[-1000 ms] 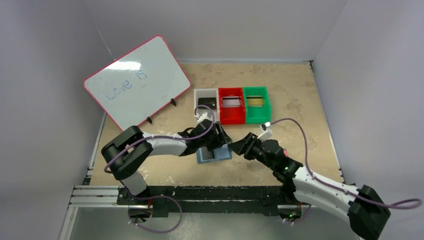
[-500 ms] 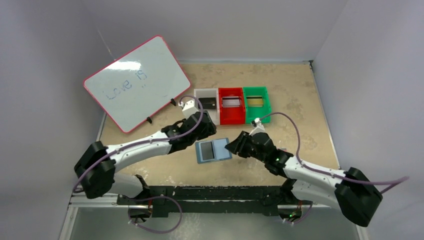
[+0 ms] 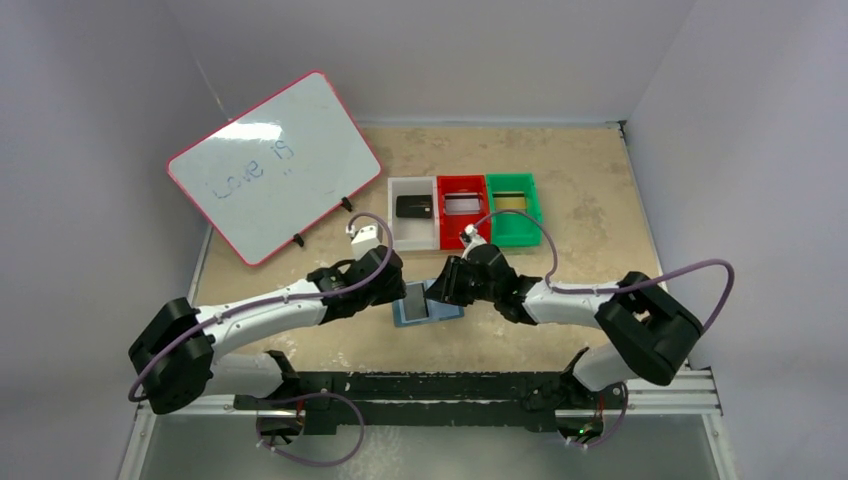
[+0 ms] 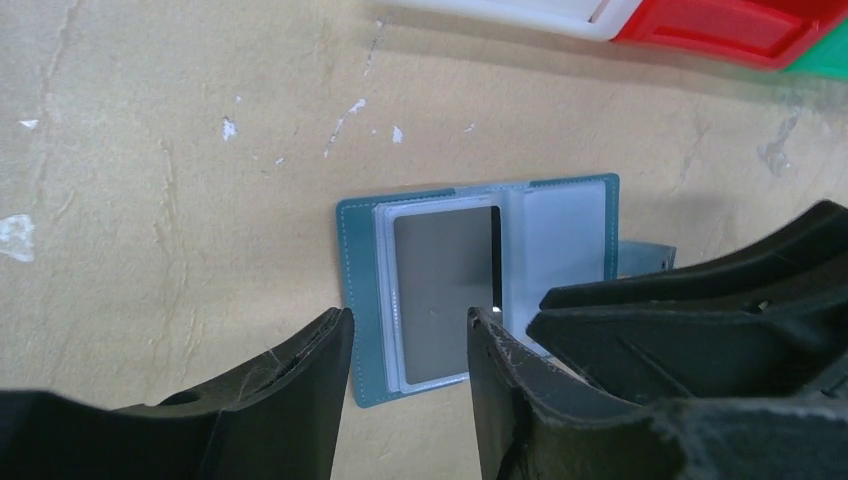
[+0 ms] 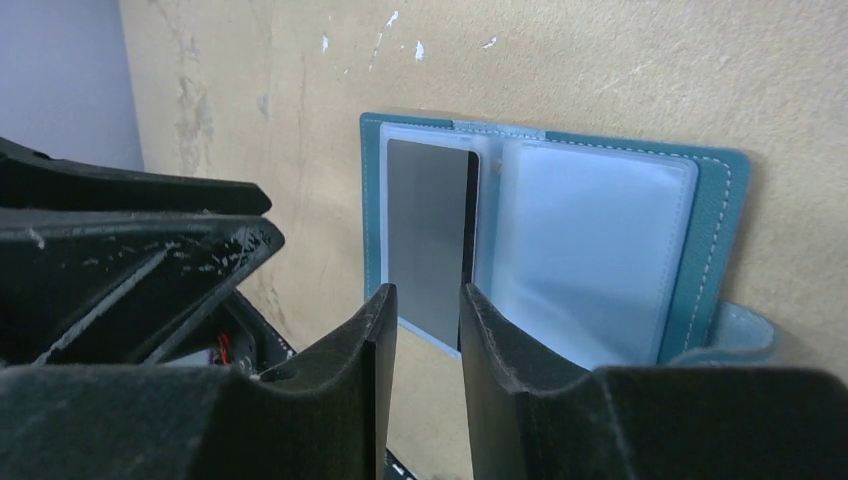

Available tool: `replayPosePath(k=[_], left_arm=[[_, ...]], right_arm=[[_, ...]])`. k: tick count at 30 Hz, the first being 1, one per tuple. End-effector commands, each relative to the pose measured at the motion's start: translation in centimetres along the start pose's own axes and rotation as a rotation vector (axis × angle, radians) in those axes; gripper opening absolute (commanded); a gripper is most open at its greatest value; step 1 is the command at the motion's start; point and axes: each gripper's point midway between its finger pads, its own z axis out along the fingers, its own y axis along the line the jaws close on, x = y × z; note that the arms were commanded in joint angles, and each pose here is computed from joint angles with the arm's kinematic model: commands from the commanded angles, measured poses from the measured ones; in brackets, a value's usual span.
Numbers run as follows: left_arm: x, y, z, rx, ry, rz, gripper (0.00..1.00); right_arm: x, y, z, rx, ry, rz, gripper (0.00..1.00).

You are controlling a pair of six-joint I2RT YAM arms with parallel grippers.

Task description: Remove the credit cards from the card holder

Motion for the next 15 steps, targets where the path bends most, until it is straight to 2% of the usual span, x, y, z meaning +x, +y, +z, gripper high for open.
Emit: replayPosePath(k=[1, 6, 15], left_arm=[[0.0, -2.0, 0.1, 0.06, 0.033, 0.034, 0.44], [1.4, -2.4, 1.2, 0.063, 0.087, 0.058, 0.38], [3.2, -2.2, 2.2, 0.067, 0.15, 0.108, 0.36]], right_arm=[[-0.9, 2.4, 0.8, -0.074, 0.009, -0.032, 0.32], [-0.3, 1.3, 1.4, -0.038, 0.035, -0.016, 0.31], [0.8, 0.3, 2.5, -0.012, 0.081, -0.007, 0.3]])
